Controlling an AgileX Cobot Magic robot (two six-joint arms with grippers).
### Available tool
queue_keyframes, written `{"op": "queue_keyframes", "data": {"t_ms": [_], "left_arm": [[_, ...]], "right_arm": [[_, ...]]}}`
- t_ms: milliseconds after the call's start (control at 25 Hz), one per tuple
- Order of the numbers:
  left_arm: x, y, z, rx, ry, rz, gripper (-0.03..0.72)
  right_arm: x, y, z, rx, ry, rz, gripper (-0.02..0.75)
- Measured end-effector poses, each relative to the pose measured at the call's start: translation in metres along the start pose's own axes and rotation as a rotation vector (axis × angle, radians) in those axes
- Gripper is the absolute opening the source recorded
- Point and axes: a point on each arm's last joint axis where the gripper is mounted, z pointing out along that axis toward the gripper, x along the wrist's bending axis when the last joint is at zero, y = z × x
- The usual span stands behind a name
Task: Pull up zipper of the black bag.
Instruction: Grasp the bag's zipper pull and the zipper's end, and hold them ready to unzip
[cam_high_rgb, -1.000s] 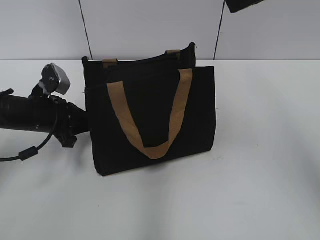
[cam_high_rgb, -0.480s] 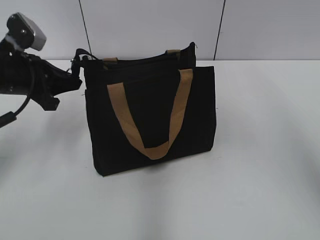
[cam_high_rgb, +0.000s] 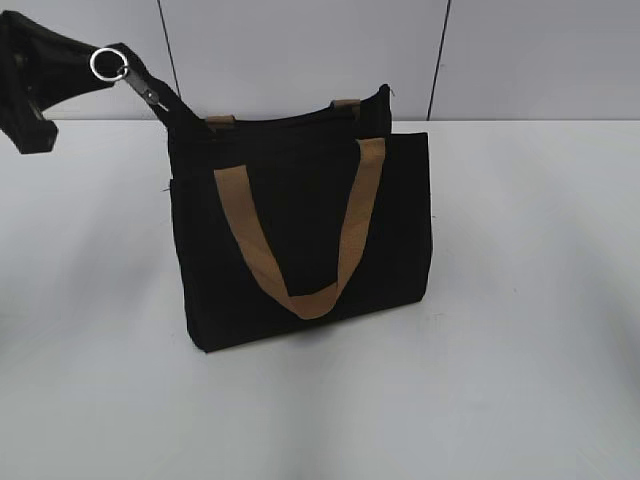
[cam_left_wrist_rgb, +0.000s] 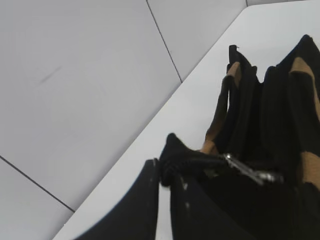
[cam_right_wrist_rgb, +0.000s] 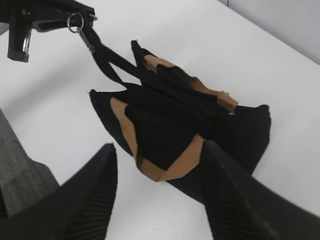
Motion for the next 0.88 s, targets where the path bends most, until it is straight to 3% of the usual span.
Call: {"op": "queue_keyframes", "data": {"t_ms": [240,400,640,880], "left_arm": [[-0.001,0.018,-0.018,-0.059,0.022,0.046,0.029],[-0.004,0.021,-0.019,-0.085,-0.004,0.055,0.029],[-0.006,0.023,-0.019,-0.108,-0.031,0.056,0.029],[-0.006,0.023,-0.019,-0.107,-0.032,0.058,0.029]], "right_arm": [[0.018,0.003,0.003,-0.017,0.124,-0.03,0.412],[0.048,0.007,0.021,0.007,0.198,-0.122,0.412],[0.062,0.007,0.063,0.048,0.226,-0.076,0.383],[0.083,0.0,0.114,0.097,0.278,-0.201,0.372]]}}
